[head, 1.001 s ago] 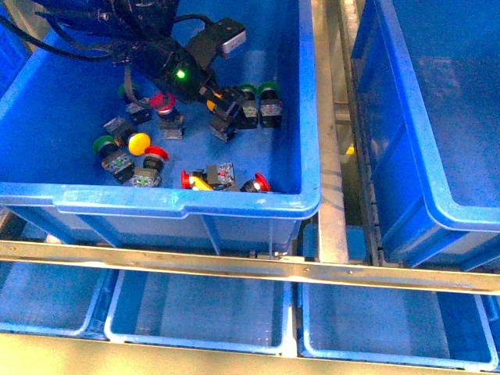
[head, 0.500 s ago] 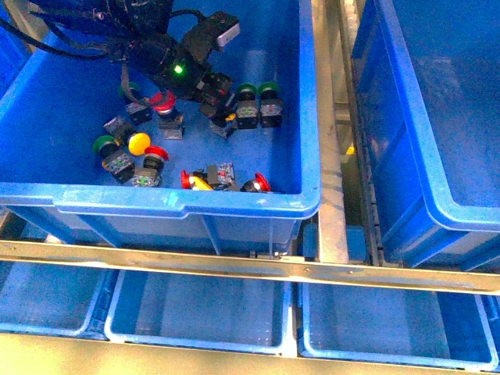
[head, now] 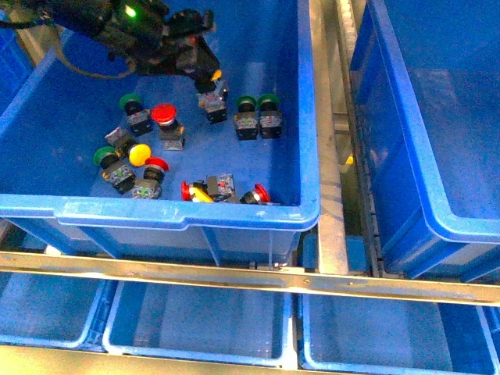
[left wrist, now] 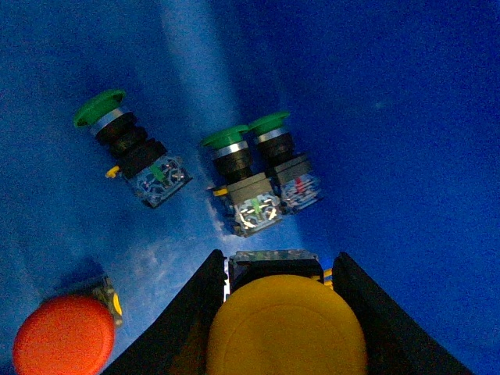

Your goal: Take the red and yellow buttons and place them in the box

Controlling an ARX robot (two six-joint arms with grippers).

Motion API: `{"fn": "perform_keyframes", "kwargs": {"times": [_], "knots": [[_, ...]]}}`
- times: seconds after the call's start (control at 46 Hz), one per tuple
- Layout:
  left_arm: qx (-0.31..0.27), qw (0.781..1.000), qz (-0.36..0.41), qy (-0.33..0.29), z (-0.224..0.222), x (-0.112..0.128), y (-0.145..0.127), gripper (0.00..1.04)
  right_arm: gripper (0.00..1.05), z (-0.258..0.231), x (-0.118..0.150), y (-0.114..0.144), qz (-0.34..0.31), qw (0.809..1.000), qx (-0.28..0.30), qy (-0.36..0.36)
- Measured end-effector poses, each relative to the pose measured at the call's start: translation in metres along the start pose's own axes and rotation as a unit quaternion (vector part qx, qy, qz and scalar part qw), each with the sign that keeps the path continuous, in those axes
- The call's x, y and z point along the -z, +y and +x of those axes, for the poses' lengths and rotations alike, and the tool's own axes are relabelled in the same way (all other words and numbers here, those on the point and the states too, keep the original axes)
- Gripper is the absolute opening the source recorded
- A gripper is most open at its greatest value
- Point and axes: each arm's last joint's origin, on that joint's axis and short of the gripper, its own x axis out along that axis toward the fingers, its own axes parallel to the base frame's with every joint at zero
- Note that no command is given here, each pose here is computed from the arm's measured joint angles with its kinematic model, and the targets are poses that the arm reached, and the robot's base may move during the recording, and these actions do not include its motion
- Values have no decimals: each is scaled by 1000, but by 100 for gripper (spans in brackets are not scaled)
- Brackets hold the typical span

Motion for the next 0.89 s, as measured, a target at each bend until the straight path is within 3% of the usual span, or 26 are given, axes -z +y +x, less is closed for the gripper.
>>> {"fn": "perform_keyframes", "kwargs": {"times": [0.348, 0.435, 0.718, 0.892], "knots": [[11, 993, -118, 12, -34, 19, -1, 33, 97, 0, 0, 0, 0, 1000, 0, 0], [36, 984, -173, 16, -42, 22, -5, 33, 97, 0, 0, 0, 0, 1000, 0, 0], [136, 957, -257, -3, -66, -19, -38, 33, 97, 0, 0, 0, 0, 1000, 0, 0], [164, 946, -280, 18, -59, -25, -60, 33, 97, 0, 0, 0, 0, 1000, 0, 0]]}}
